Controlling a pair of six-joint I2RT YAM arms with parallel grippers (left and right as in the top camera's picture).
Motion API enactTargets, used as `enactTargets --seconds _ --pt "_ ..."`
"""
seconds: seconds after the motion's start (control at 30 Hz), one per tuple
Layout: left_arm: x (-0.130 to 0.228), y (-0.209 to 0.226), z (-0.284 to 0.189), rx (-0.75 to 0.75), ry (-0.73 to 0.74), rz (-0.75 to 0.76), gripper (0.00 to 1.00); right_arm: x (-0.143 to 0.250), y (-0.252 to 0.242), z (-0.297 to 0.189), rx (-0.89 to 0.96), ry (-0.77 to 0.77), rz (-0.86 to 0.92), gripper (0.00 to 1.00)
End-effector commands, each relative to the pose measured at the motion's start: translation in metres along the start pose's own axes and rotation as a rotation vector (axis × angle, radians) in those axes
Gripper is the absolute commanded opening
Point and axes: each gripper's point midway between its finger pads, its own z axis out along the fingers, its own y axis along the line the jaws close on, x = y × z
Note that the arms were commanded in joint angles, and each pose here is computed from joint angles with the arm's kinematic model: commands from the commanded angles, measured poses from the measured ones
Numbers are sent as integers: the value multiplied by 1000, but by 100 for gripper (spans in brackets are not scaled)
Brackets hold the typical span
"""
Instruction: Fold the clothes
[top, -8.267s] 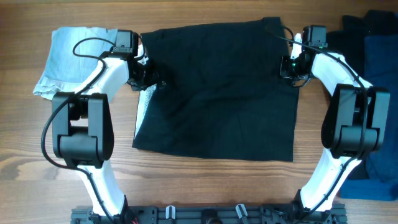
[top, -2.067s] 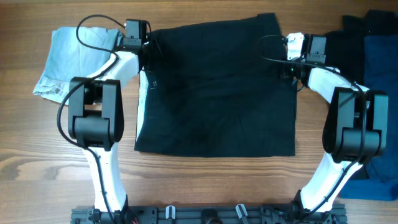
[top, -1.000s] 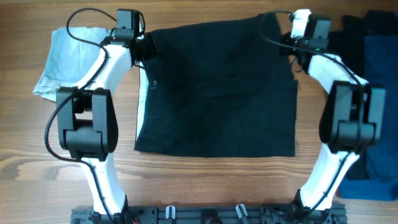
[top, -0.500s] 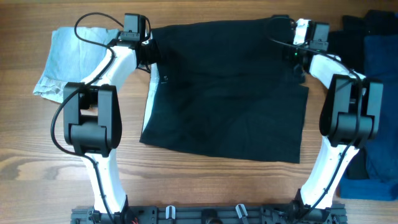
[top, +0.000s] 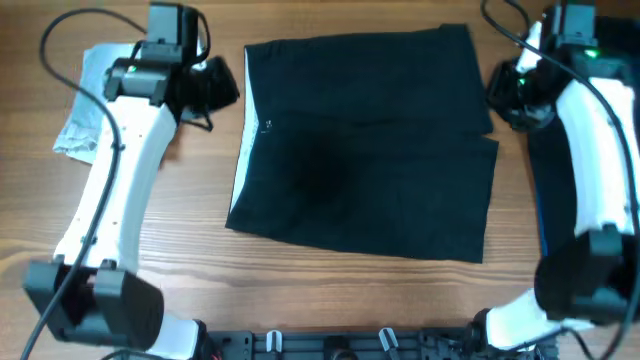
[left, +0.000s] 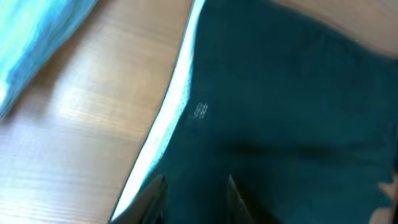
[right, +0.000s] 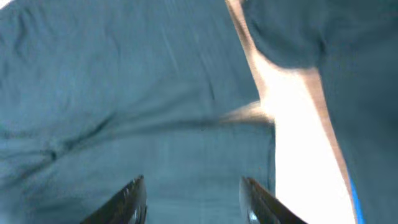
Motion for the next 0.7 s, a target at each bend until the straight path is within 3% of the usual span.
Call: enactTargets --seconds 0.0,0.07,0.13,0.23,0.47,0.67 --pt "41 20 15 -99 160 -34 35 63 -33 10 174 227 210 49" --pt "57 31 24 -130 212 -40 40 111 -49 21 255 384 261 48" --pt "67 37 33 -142 233 -42 52 149 -59 38 299 475 325 48" --pt "77 44 45 -147 255 -44 55 198 -54 66 243 579 409 46" --pt "79 45 50 -146 252 -43 57 246 -62 78 264 600 541 46" --pt "78 44 51 -143 246 -42 58 239 -66 81 268 518 568 52"
